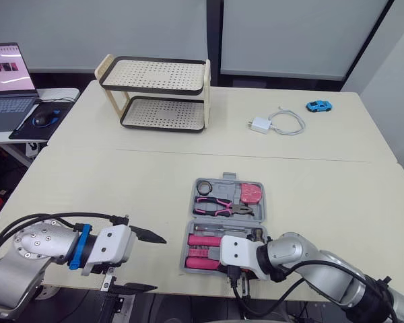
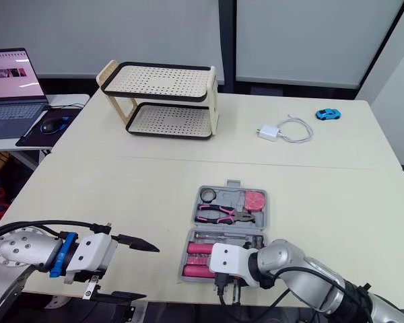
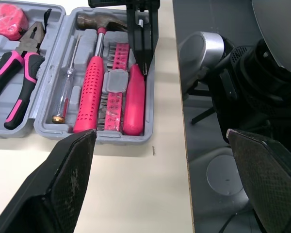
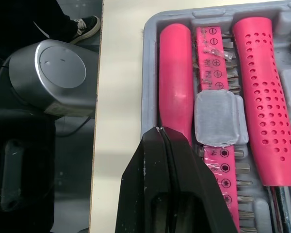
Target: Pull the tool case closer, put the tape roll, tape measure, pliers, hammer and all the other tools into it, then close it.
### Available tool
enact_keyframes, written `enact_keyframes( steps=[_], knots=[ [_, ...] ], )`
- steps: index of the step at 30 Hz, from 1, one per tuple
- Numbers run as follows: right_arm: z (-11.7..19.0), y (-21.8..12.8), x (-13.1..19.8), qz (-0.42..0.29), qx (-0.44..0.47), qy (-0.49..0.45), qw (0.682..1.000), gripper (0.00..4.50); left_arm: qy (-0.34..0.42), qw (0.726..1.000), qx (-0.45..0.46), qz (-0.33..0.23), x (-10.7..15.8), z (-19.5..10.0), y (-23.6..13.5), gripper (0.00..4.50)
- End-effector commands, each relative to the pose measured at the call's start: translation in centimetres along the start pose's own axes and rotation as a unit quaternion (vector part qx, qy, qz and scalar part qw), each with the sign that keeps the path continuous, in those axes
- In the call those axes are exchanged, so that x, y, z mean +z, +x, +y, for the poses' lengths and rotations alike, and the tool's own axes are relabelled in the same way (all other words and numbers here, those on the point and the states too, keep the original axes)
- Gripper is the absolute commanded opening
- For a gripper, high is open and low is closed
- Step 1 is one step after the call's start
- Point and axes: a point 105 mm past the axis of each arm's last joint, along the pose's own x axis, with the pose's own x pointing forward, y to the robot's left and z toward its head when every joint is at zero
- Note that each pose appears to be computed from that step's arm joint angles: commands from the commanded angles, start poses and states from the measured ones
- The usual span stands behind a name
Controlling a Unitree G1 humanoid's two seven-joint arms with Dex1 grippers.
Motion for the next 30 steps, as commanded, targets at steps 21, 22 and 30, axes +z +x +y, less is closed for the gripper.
enact_keyframes(
  steps=[21, 22, 30],
  knots=[
    [-4.6, -13.5, -4.4, -0.065, -0.214, 0.02, 0.974, 0.0, -0.103, 0.976, 0.188, -0.036, -3.6, 6.9, -1.1, 3.05],
    [-5.2, -13.8, -5.2, -0.06, -0.227, 0.026, 0.972, 0.0, -0.101, 0.977, 0.182, -0.037, -3.8, 6.9, -0.7, 2.74],
    [-7.4, -11.5, -9.5, -0.012, -0.22, 0.025, 0.975, 0.0, -0.077, 0.986, 0.144, -0.022, -5.2, 8.4, 2.2, 0.25]
  ],
)
